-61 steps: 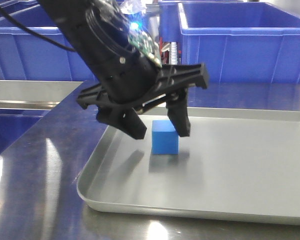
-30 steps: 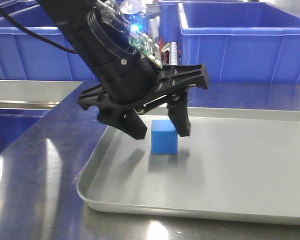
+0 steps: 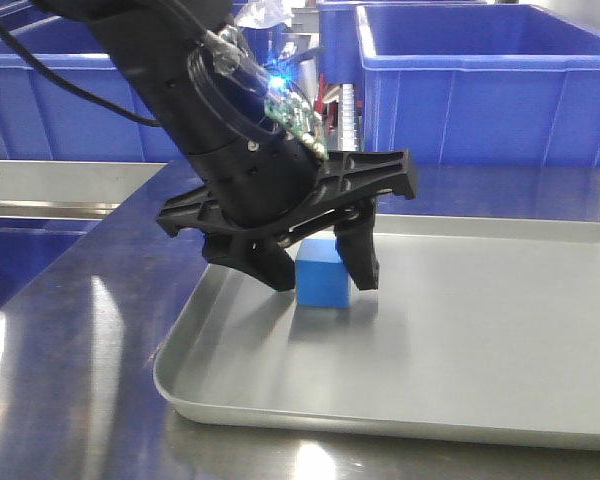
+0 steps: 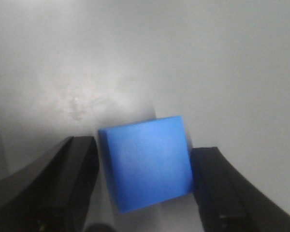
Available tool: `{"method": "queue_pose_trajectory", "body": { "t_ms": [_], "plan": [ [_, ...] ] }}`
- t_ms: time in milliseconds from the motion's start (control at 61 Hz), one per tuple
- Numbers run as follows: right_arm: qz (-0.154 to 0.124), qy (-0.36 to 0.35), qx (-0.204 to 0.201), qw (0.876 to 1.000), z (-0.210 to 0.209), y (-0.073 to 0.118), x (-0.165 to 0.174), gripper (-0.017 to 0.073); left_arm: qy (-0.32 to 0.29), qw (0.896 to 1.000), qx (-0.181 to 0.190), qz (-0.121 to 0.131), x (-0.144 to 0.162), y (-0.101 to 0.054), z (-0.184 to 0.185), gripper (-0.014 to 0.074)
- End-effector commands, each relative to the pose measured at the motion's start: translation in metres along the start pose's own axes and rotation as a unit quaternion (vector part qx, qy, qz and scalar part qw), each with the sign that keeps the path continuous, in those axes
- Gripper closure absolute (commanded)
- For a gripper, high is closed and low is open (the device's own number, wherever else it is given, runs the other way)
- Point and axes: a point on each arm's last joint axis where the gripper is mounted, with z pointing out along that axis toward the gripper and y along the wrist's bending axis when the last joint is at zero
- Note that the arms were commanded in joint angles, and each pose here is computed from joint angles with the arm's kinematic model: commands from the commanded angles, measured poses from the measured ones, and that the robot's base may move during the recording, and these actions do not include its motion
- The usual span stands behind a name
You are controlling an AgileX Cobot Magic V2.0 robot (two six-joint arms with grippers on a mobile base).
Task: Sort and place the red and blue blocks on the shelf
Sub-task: 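Lower the left gripper and close it on the blue cube, then lift the blue cube with the left gripper off the tray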
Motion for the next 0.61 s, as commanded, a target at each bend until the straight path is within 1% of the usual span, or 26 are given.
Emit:
{"method": "queue_pose_trajectory", "body": {
  "t_ms": [0, 115, 197, 344, 492, 590],
  "plan": [
    [-0.008, -0.062, -0.006, 0.998, -0.003, 0.002, -0.018, 0.051, -0.044, 0.999, 0.028, -0.003, -0.013, -0.013, -0.019, 0.0114],
    [-0.008, -0.062, -0.006, 0.998, -0.003, 0.002, -0.018, 0.051, -0.032, 0.999, 0.024, -0.003, -0.012, -0.013, -0.02, 0.0119],
    [-0.008, -0.062, -0.006, 0.998, -0.003, 0.002, -0.018, 0.051, -0.028, 0.999, 0.024, -0.002, -0.014, -0.015, -0.022, 0.016],
    [-0.008, -0.062, -0.006, 0.998, -0.003, 0.002, -0.018, 0.051, -0.029, 0.999, 0.026, 0.001, -0.02, -0.019, -0.029, 0.0297],
    [-0.008, -0.062, -0.006, 0.998, -0.003, 0.002, -0.018, 0.051, -0.045, 0.998, 0.026, 0.016, -0.024, -0.021, -0.039, 0.0476],
    [-0.008, -0.062, -0.006, 0.998, -0.003, 0.002, -0.018, 0.051, -0.059, 0.998, 0.024, 0.03, -0.027, -0.021, -0.048, 0.047]
  ]
}}
